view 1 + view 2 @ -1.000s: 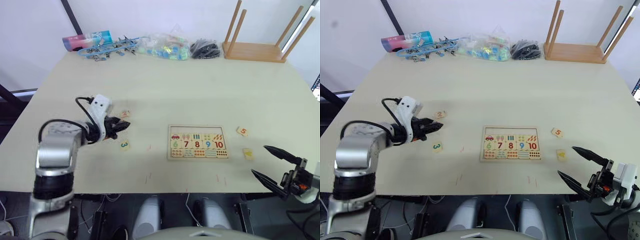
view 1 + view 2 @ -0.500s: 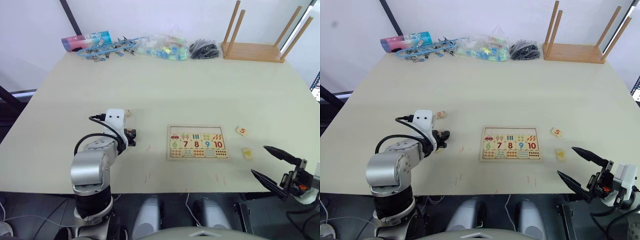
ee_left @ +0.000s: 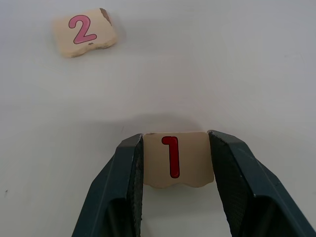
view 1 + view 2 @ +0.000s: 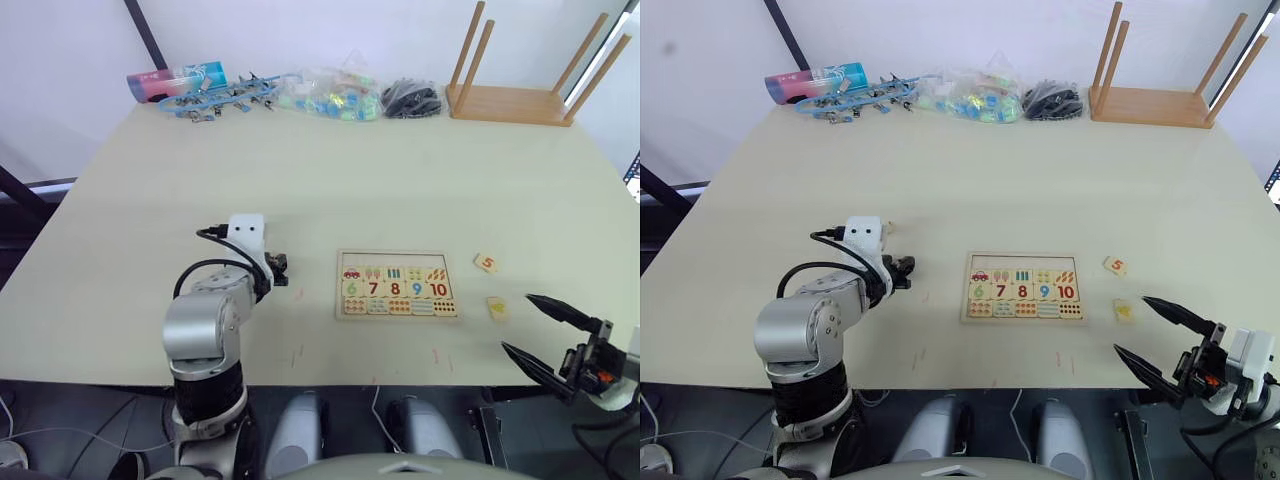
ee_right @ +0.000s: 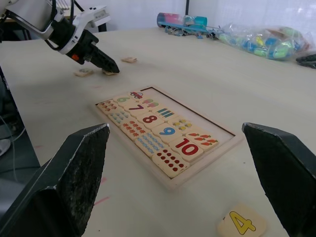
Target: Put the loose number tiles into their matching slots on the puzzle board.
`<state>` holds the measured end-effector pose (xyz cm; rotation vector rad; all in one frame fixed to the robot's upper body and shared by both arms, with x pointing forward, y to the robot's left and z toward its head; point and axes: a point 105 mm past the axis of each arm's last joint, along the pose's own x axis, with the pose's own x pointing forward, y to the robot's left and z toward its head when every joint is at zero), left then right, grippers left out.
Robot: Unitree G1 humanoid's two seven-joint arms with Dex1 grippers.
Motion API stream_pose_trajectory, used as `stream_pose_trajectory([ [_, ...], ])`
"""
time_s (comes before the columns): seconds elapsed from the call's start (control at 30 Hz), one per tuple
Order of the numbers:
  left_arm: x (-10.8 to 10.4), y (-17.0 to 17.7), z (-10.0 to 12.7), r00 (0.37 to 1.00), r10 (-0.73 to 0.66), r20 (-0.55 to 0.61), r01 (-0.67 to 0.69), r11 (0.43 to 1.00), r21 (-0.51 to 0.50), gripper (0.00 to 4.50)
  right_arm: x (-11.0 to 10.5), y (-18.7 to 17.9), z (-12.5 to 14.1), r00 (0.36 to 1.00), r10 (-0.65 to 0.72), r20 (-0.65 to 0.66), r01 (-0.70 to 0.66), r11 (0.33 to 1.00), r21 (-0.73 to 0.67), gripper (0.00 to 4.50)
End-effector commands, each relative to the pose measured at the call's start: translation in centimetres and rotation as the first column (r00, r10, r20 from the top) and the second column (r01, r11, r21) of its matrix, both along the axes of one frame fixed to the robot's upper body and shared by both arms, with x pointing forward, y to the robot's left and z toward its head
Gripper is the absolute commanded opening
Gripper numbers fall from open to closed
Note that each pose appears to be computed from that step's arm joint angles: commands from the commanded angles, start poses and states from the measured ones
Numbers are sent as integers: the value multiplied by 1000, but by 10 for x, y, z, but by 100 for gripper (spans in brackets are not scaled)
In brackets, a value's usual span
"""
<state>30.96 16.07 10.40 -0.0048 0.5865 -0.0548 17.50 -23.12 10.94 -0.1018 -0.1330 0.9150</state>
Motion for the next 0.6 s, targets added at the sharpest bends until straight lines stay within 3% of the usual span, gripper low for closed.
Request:
stream_pose_trajectory([
  [0.03,2,-9,8,999,-26,32,26,1000,-2,153,-10,-9,4,999,43,14,-43,998,-52,450],
  [0.13,2,-10,10,999,-35,39,35,999,-4,153,-12,-12,5,997,64,31,-62,996,-68,450],
  [0.17,3,-10,11,998,-36,43,36,999,-4,258,-12,-13,6,997,70,37,-67,995,-74,450],
  [0.3,4,-10,16,998,-39,56,39,999,-10,435,-12,-13,5,996,88,34,-85,993,-85,450],
  [0.6,-2,-4,29,990,-119,71,120,993,3,447,-9,-14,6,996,78,37,-75,994,-78,450],
])
